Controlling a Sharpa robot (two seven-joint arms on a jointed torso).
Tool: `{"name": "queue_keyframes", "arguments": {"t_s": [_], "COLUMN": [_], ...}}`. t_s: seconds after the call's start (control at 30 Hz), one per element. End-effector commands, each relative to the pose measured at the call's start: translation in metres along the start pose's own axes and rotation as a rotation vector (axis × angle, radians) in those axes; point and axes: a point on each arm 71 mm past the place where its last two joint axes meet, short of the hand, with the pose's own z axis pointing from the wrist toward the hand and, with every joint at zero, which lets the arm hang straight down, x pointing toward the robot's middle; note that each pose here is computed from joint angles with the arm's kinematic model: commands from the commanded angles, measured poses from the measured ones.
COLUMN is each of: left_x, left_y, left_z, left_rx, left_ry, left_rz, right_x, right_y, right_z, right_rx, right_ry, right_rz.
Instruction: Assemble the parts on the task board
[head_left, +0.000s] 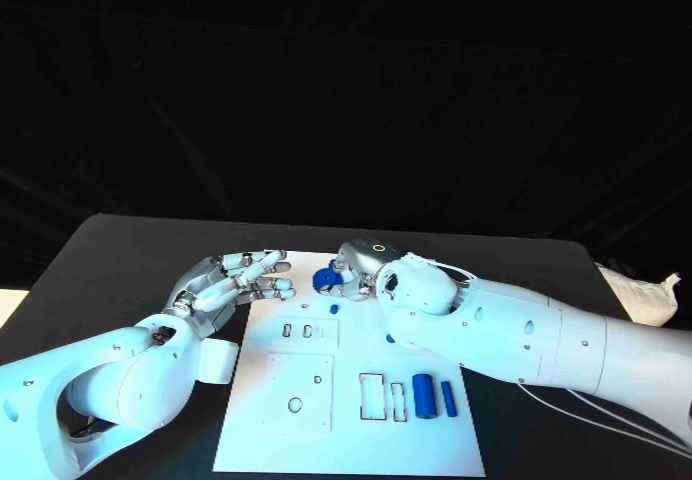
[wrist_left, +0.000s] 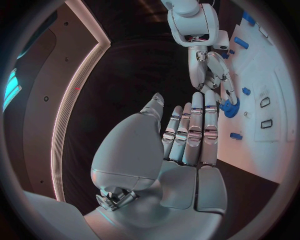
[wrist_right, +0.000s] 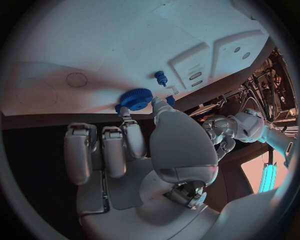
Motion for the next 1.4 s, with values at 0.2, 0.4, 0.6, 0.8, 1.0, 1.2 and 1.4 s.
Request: {"name": "queue_keyframes", "arguments": {"t_s": [0.2,0.4,0.6,0.8,1.0,1.2,1.4], "left_x": [0.0017,-0.0003,-0.0037,-0.0064,-0.0068,-0.0071,-0.0071], "left_y": [-0.0007,-0.0008,-0.0012,-0.0015,-0.0011,-0.0008,-0.0004], "left_z": [0.0002,-0.0001,-0.0009,-0.0014,-0.0008,-0.0005,-0.0002], "left_rx": [0.001,0.001,0.001,0.003,0.003,0.003,0.002], "left_ry": [0.018,0.014,0.008,0.004,0.007,0.008,0.008], "left_rz": [-0.008,-0.006,-0.004,-0.003,-0.004,-0.004,-0.005], "right_x": [-0.004,-0.017,-0.038,-0.043,-0.034,-0.020,-0.009], "right_y": [-0.002,-0.010,-0.044,-0.092,-0.141,-0.168,-0.177], "right_z": [-0.004,-0.019,-0.044,-0.062,-0.073,-0.079,-0.080], "right_rx": [-0.015,-0.070,-0.152,-0.195,-0.140,-0.090,-0.060], "right_ry": [-0.056,-0.188,-0.244,-0.178,-0.110,-0.079,-0.054], "right_rz": [0.034,0.077,0.193,0.251,0.298,0.315,0.314]}}
